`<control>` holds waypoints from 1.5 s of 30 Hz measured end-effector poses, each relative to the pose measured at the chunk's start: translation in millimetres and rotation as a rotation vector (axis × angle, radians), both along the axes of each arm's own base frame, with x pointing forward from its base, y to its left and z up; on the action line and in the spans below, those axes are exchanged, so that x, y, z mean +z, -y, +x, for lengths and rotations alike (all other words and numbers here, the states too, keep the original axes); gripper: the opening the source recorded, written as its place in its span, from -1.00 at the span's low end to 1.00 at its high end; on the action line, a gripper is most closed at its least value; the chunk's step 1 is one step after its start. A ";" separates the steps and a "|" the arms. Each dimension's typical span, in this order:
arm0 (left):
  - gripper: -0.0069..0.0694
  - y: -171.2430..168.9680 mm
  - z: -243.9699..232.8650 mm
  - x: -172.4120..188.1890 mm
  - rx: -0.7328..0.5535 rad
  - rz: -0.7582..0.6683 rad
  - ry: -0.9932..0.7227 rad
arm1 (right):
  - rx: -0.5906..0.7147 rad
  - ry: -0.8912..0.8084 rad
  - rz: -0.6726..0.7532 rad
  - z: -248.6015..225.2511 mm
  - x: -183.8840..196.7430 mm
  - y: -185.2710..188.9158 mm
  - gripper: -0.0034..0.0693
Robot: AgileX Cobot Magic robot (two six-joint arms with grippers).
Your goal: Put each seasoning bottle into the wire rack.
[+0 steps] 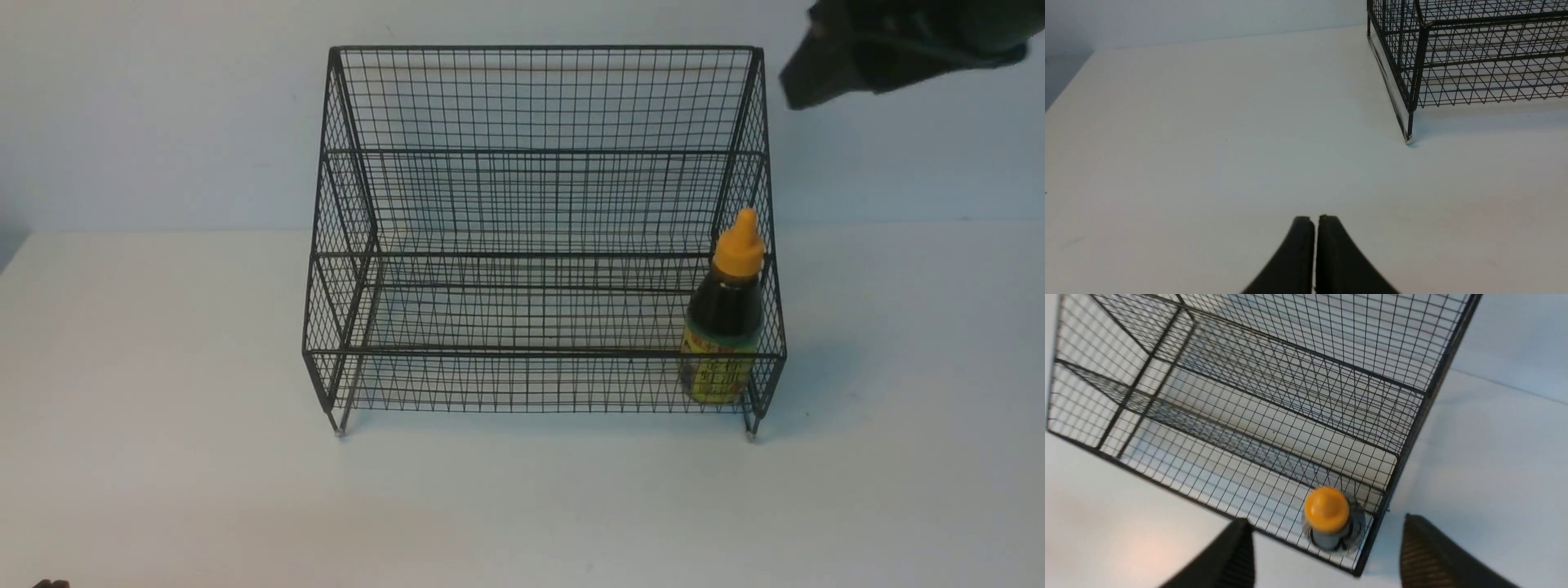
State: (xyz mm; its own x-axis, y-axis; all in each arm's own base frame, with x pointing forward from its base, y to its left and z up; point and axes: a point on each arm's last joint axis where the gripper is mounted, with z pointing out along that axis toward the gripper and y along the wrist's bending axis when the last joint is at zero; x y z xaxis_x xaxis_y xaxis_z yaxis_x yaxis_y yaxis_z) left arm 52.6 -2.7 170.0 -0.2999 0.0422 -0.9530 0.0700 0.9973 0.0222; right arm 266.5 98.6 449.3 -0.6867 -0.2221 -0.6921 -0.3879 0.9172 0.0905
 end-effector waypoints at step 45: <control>-0.83 0.0 0.0 0.0 0.000 0.000 0.000 | -0.094 0.345 0.108 -183.3 -218.7 67.2 -0.95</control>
State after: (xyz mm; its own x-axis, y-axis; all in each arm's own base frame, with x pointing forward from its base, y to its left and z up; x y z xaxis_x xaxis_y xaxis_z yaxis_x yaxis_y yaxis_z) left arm 52.6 -2.7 170.0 -0.2999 0.0422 -0.9530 0.0700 0.9973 0.0222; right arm 83.2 31.4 230.6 -0.4227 -0.0820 -0.9026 -0.3272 0.9425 0.0676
